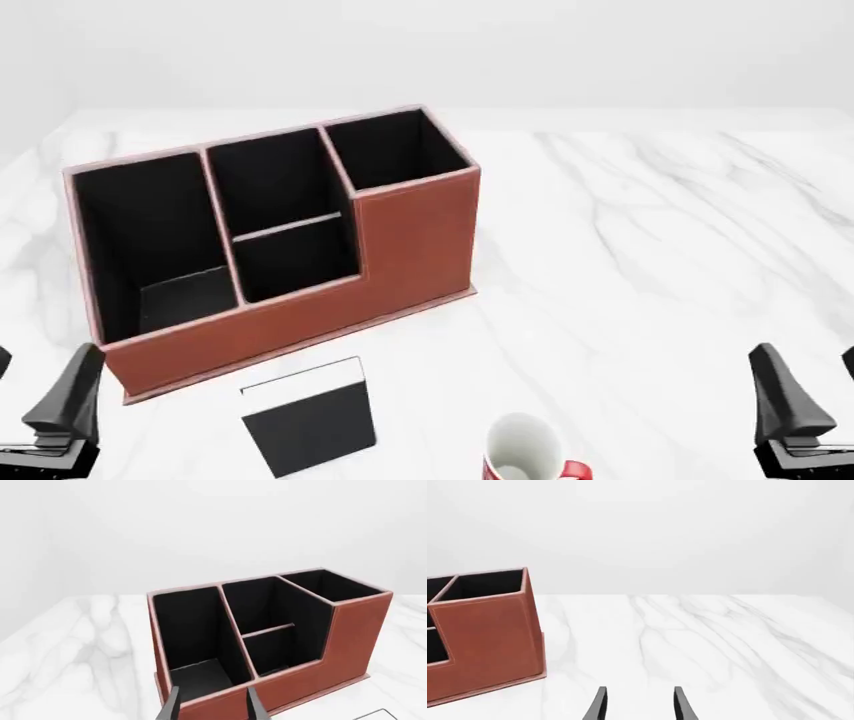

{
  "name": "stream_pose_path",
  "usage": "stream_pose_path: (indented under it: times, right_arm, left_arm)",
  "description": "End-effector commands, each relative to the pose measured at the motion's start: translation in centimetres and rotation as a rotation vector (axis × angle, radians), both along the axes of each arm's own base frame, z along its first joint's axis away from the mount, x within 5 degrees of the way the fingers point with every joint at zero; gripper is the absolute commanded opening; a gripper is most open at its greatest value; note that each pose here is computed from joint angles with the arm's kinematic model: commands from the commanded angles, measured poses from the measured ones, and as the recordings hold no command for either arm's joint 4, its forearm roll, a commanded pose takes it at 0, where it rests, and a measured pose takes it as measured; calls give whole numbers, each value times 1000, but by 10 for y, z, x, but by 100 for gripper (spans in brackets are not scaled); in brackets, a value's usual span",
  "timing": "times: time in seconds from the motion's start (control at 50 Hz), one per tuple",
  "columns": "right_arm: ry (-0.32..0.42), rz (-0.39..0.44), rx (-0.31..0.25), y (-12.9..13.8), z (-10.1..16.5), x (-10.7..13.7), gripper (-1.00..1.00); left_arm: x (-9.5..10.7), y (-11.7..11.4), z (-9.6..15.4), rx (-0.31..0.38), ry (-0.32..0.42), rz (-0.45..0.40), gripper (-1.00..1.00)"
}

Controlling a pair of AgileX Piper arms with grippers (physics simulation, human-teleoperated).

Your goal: Pick up the book and place it in the front compartment of the caddy.

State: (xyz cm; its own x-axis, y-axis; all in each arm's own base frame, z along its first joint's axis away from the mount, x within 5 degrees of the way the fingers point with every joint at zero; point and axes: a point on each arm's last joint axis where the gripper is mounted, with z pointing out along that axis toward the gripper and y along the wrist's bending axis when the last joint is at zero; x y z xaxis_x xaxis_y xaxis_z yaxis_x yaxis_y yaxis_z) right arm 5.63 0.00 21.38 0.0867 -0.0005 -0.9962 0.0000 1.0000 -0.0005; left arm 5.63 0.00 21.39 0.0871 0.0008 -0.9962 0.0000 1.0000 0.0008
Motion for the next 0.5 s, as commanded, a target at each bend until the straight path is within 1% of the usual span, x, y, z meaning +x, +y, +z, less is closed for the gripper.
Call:
stream_pose_path:
  times: [0.02,0.32,0.34,0.36,0.38,0.4,0.42,0.44,0.46,0.5]
  right_arm:
    - [0,0,-2,0,1,0,100]
    - [0,0,-2,0,1,1,100]
    - [2,-1,-14,0,1,1,100]
    - [0,0,-2,0,1,1,100]
    - [0,0,-2,0,1,1,100]
    - [0,0,-2,0,1,1,100]
    - [0,0,-2,0,1,1,100]
    - [0,0,-2,0,1,1,100]
    - [0,0,-2,0,1,1,100]
    - [0,0,-2,0,1,1,100]
  left_arm:
    - [0,0,2,2,-1,0,100]
    - [0,0,4,3,-2,0,100]
    - [0,0,-1,-1,0,0,100]
    - [0,0,5,5,-3,0,100]
    - [0,0,5,5,1,-4,100]
    - [9,1,2,-4,40,14,100]
    - [16,1,1,-13,63,12,100]
    - [20,-2,2,14,68,-24,100]
    - [18,-5,4,28,49,-63,100]
    - [15,-7,3,-3,38,-99,100]
